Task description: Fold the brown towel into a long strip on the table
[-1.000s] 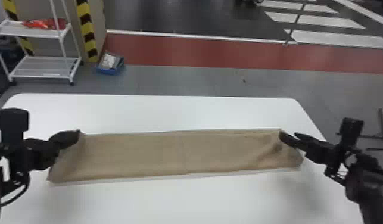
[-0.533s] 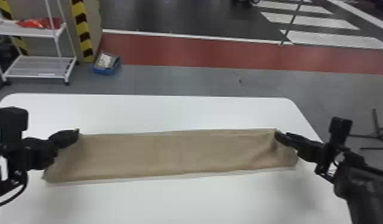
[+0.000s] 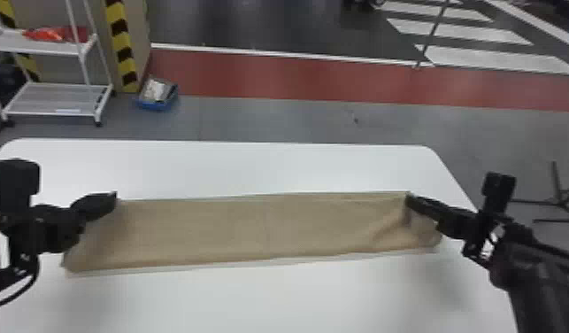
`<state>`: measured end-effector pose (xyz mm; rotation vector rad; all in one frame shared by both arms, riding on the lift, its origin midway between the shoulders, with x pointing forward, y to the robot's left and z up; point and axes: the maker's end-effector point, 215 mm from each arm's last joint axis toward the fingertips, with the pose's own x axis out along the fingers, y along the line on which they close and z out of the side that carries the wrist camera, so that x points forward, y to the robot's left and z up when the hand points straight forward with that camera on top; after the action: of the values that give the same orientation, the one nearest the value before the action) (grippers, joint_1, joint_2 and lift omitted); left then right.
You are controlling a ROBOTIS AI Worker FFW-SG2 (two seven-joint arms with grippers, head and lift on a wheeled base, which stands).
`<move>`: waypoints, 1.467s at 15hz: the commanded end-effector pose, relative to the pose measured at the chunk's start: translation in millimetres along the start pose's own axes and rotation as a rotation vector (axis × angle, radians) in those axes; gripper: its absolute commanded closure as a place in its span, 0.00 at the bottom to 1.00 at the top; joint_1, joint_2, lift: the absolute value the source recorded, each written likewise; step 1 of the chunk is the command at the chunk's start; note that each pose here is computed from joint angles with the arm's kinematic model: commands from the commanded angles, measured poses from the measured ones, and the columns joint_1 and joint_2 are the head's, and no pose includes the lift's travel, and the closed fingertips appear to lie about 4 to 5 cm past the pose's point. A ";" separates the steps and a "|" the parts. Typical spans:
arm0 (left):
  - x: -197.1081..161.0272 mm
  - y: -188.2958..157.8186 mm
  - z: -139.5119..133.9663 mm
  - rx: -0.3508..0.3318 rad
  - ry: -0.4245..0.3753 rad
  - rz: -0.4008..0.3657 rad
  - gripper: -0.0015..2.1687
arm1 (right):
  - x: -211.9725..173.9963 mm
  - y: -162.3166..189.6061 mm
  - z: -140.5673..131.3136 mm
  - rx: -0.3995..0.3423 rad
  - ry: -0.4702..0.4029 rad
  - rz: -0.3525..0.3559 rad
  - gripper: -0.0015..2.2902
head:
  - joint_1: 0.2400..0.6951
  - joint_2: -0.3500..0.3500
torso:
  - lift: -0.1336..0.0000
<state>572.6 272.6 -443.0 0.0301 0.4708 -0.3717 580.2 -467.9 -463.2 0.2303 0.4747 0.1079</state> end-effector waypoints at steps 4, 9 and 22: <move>0.2 0.0 -0.4 0.003 0.002 0.001 0.59 | -2.5 -3.9 -3.9 0.024 0.012 -0.003 0.36 | 1.00 0.23 | 0.17; 0.1 0.2 -0.5 0.004 0.002 0.002 0.59 | -3.9 -5.0 -6.1 0.031 0.021 -0.001 0.65 | 1.00 0.23 | 0.17; -9.3 10.9 15.8 -0.002 -0.032 0.024 0.59 | -30.3 -15.9 42.3 -0.078 -0.175 0.011 0.65 | 1.00 0.21 | 0.17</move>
<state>575.0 282.2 -428.1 0.0289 0.4429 -0.3510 571.9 -495.6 -426.2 0.1802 0.3306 0.1114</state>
